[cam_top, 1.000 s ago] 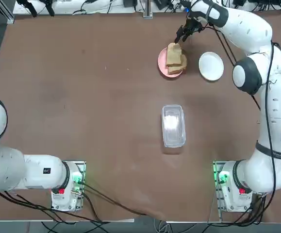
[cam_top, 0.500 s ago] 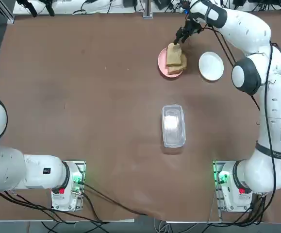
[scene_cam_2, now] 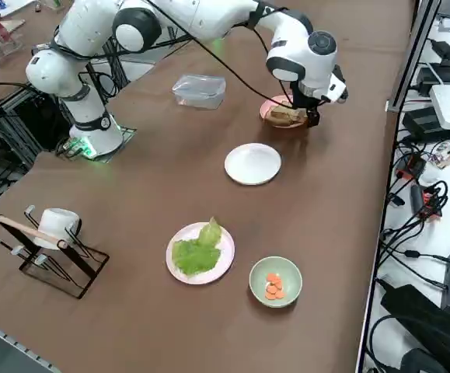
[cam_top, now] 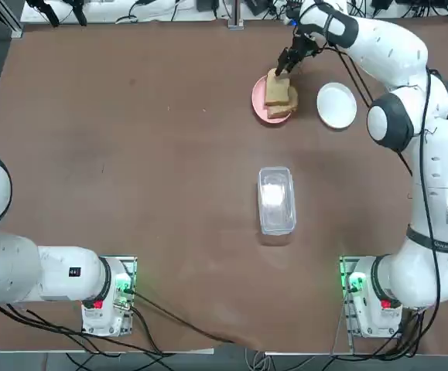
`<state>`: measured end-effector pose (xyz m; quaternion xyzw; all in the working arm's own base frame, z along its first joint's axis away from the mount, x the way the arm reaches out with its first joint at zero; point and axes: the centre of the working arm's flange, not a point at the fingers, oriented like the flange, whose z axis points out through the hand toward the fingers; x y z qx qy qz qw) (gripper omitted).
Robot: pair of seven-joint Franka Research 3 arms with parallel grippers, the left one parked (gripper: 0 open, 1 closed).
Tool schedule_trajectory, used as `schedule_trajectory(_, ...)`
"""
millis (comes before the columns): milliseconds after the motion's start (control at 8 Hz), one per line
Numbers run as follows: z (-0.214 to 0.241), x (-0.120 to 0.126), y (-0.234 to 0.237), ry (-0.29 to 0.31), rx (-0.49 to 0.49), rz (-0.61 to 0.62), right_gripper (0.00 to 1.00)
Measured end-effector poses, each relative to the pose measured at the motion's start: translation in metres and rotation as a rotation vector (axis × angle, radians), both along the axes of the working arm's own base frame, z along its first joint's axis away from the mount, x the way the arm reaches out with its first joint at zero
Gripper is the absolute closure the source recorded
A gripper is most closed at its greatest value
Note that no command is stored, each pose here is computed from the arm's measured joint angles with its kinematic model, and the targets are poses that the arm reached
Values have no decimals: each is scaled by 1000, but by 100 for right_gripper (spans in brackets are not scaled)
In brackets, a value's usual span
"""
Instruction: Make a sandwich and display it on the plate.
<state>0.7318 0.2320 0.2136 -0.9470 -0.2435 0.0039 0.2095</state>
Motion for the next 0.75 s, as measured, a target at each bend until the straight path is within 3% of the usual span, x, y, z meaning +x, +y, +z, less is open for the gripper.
schedule_trajectory(375, 0, 0, 1, 0, 0, 0, 16)
schedule_trajectory(625, 0, 0, 1, 0, 0, 0, 30)
schedule_trajectory(750, 0, 0, 1, 1, 0, 0, 32)
